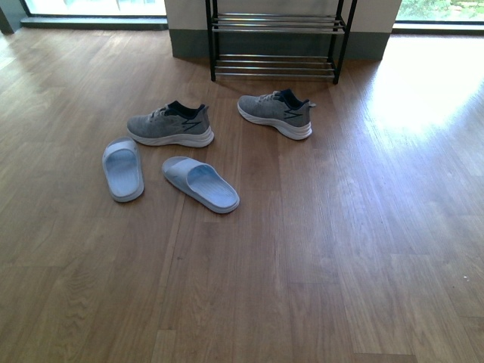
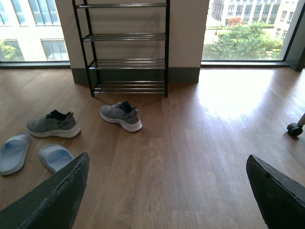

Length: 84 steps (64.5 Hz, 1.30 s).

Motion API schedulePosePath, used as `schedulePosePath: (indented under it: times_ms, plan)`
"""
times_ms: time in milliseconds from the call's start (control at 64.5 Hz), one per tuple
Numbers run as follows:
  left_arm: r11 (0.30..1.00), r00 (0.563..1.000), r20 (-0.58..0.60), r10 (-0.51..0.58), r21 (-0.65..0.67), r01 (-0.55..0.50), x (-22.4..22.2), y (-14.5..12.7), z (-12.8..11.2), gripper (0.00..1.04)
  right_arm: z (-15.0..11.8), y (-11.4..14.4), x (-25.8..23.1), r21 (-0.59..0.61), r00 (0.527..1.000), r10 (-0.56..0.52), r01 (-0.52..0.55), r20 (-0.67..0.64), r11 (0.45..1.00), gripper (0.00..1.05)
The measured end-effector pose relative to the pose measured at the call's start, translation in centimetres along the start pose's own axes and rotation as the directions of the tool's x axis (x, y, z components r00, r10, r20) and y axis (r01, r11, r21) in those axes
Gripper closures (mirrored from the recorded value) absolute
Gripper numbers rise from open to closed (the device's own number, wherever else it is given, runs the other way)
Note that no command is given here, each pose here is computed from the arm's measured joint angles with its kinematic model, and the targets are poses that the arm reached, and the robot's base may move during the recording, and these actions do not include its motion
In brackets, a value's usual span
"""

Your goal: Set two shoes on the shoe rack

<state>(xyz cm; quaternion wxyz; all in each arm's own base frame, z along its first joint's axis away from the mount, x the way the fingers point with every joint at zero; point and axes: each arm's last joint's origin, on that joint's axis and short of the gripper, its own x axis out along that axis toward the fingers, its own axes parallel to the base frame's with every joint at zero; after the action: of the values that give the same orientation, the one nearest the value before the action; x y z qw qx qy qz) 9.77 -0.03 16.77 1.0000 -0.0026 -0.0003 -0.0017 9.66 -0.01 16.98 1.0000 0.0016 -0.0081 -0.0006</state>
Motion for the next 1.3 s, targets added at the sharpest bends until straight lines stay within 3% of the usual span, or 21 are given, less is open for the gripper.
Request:
schedulePosePath:
  times_ms: [1302]
  plan:
    - [1.000, 1.000, 0.000, 0.002, 0.000, -0.002, 0.00, 0.01, 0.00, 0.09, 0.00, 0.00, 0.00, 0.000, 1.000, 0.001, -0.001, 0.000, 1.000, 0.09]
